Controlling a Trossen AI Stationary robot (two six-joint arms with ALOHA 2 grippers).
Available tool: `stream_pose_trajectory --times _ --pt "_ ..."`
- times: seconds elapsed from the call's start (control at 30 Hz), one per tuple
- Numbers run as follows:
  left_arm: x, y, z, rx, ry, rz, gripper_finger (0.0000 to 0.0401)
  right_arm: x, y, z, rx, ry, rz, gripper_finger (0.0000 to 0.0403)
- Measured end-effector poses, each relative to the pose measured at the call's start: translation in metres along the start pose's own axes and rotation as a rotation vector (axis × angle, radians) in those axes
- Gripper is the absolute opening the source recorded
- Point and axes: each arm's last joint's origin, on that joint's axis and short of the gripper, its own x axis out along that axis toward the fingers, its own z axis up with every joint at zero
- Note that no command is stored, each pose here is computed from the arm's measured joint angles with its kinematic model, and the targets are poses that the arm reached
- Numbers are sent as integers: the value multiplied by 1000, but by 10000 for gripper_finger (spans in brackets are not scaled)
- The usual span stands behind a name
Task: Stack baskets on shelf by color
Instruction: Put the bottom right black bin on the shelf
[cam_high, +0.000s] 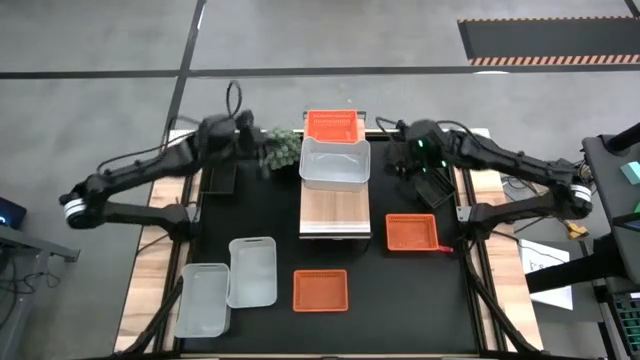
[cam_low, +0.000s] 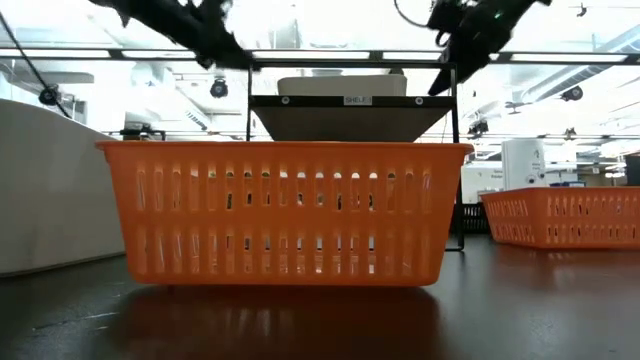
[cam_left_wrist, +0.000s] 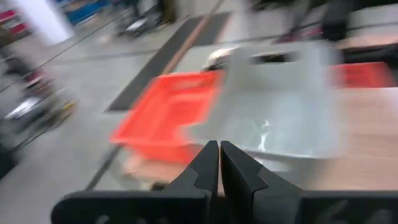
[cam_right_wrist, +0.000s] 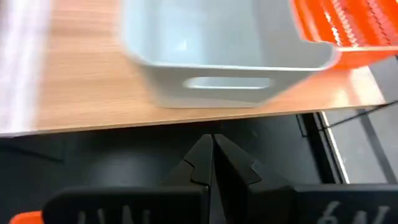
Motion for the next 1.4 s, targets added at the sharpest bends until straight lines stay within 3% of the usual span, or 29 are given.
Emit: stream_pose_trajectory --times 0.17,0.43,0.6,0.87,1.07,1.23,1.3,1.4 --pt "-28 -46 -12 -43 -109 -188 1 -7 50 -12 -40 -42 -7 9" --pt "-46 -99 -34 -65 -385 -422 1 -6 119 -18 -125 -182 136 9" --pt "-51 -113 -35 -68 -459 -485 1 -8 163 -11 -224 -260 231 9" --pt "-43 -119 -37 -60 -429 -498 1 -7 219 7 -310 -282 208 9" --pt "-37 -123 -39 -55 -412 -500 1 5 243 21 -278 -196 216 11" --pt "-33 -125 -41 -49 -387 -503 1 13 252 28 -224 -53 186 39" --pt "-32 -126 -42 -44 -382 -504 1 13 251 29 -190 14 133 58" --pt "-32 -126 -41 -5 -394 -495 1 7 241 30 -94 105 -62 88"
